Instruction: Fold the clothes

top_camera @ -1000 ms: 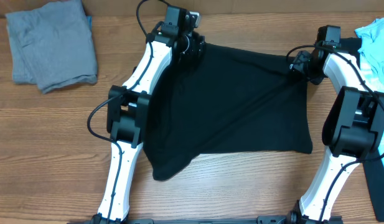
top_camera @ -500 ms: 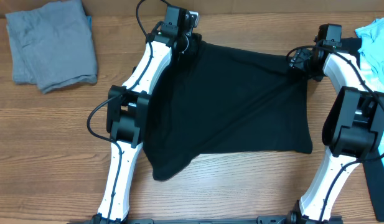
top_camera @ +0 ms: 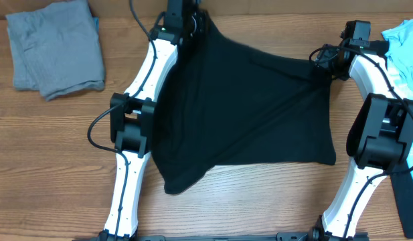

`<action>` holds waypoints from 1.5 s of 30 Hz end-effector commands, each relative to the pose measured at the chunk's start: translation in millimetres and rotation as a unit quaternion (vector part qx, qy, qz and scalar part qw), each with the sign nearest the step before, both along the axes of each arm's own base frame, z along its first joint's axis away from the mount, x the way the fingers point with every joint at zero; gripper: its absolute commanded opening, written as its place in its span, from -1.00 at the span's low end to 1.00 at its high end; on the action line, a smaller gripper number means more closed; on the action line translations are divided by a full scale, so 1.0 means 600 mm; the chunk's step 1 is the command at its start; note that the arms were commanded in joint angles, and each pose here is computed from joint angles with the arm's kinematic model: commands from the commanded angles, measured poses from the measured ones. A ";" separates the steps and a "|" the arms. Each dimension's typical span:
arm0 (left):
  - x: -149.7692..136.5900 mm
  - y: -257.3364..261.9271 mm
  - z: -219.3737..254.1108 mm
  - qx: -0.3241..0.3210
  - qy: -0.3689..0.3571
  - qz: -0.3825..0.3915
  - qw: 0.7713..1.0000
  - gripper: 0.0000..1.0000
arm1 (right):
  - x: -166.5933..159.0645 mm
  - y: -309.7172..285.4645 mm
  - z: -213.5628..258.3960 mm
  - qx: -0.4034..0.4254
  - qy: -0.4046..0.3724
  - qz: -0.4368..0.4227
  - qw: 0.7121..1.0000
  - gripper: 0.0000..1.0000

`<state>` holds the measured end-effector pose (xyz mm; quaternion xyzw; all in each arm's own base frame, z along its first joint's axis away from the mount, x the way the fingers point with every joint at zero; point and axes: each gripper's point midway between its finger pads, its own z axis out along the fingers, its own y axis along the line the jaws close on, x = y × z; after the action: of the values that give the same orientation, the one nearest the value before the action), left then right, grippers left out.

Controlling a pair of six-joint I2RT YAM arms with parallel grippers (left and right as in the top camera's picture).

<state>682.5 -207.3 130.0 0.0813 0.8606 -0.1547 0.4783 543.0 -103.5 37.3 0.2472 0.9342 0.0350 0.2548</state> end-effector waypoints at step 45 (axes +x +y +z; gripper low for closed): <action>-0.180 0.136 -0.110 0.132 0.290 0.077 0.945 1.00 | 0.067 0.056 -0.032 -0.014 -0.029 0.032 0.999 0.43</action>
<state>568.9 -129.7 26.8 0.0329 0.9842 -0.0185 0.1732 579.6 -63.6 24.2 0.2091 0.9346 0.0496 0.2833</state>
